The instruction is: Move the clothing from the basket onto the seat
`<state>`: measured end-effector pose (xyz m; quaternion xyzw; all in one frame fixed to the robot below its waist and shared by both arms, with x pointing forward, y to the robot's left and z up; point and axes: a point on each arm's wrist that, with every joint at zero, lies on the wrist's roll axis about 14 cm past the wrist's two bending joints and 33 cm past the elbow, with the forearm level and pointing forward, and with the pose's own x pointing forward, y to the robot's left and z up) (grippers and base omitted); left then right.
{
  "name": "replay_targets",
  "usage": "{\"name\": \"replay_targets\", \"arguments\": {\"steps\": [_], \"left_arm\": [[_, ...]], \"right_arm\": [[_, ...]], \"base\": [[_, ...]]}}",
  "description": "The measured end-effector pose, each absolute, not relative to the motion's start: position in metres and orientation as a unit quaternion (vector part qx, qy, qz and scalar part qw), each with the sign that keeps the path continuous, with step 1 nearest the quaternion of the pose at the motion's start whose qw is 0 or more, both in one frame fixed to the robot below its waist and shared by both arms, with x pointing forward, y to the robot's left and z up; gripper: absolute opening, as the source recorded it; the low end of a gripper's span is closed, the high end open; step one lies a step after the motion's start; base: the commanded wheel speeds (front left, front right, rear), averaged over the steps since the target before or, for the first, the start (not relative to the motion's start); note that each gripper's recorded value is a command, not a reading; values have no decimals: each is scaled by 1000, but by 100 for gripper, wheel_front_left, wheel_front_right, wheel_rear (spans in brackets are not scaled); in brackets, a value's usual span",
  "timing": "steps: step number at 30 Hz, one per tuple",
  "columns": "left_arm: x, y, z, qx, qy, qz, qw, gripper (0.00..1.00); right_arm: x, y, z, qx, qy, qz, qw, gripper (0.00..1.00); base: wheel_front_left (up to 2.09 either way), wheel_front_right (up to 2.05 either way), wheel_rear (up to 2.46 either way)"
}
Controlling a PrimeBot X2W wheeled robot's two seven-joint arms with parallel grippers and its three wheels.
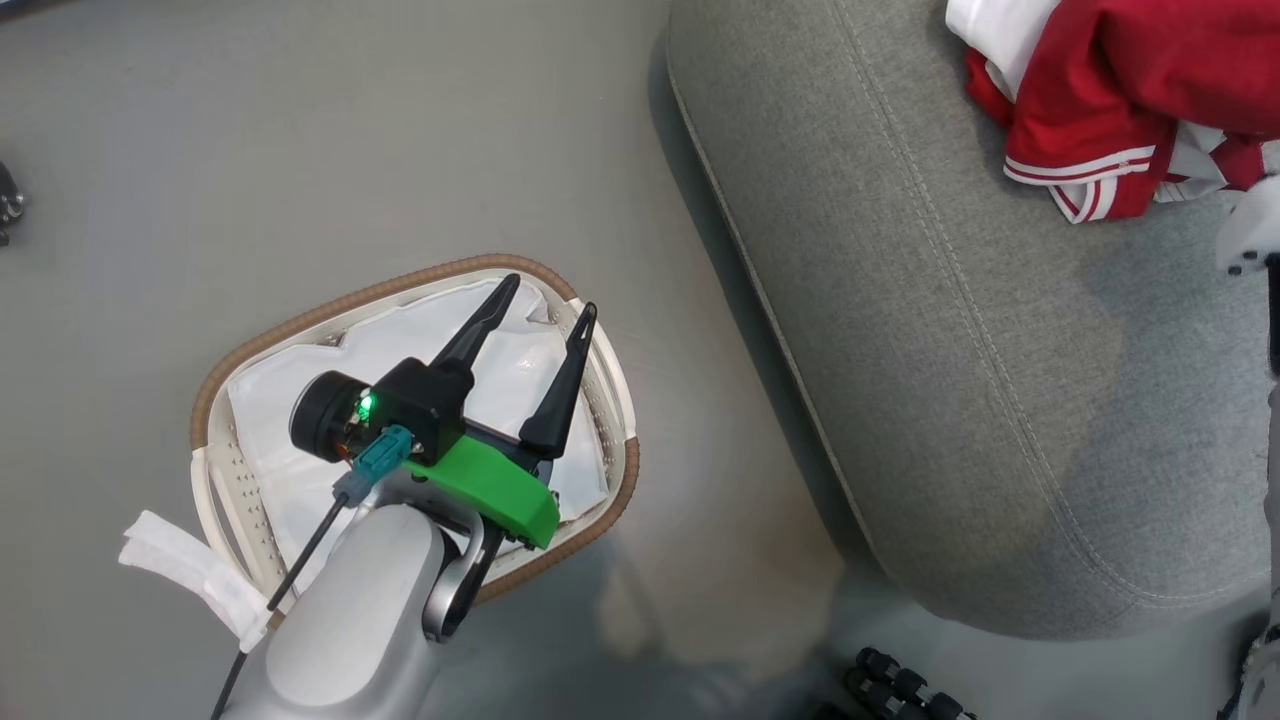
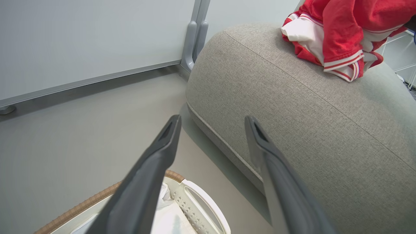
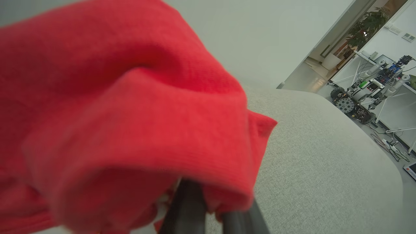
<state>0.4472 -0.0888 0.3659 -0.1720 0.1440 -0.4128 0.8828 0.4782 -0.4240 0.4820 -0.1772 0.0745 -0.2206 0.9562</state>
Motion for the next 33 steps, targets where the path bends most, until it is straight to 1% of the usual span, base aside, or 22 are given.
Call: {"name": "replay_targets", "arguments": {"steps": [2,3,4,10,14,21,26,29,33], "left_arm": [[446,-89,365,-173,148,-412,882,100],[446,-90,366,-173,147,-413,882,100],[445,-90,368,-172,146,-414,882,100],[445,-92,381,-175,139,-410,884,100],[436,-91,387,-176,143,-405,886,100],[425,-84,401,-176,141,-386,895,100],[417,-73,409,-174,137,-367,904,100],[415,-63,415,-171,132,-352,911,100],[413,-42,419,-162,127,-321,925,100]], "right_arm": [[464,-432,472,-172,91,-236,952,47],[457,-436,471,-171,95,-243,950,72],[450,-439,471,-170,97,-249,948,100],[408,-446,460,-160,119,-273,941,100],[375,-444,452,-147,132,-283,938,100],[334,-430,440,-132,151,-276,940,100],[331,-405,443,-118,134,-249,952,100],[341,-389,455,-106,106,-225,963,100],[360,-353,468,-84,69,-178,978,100]], "base": [[0,0,0],[0,0,0],[0,0,0],[0,0,0],[0,0,0],[0,0,0],[0,0,0],[0,0,0],[0,0,0]]}}
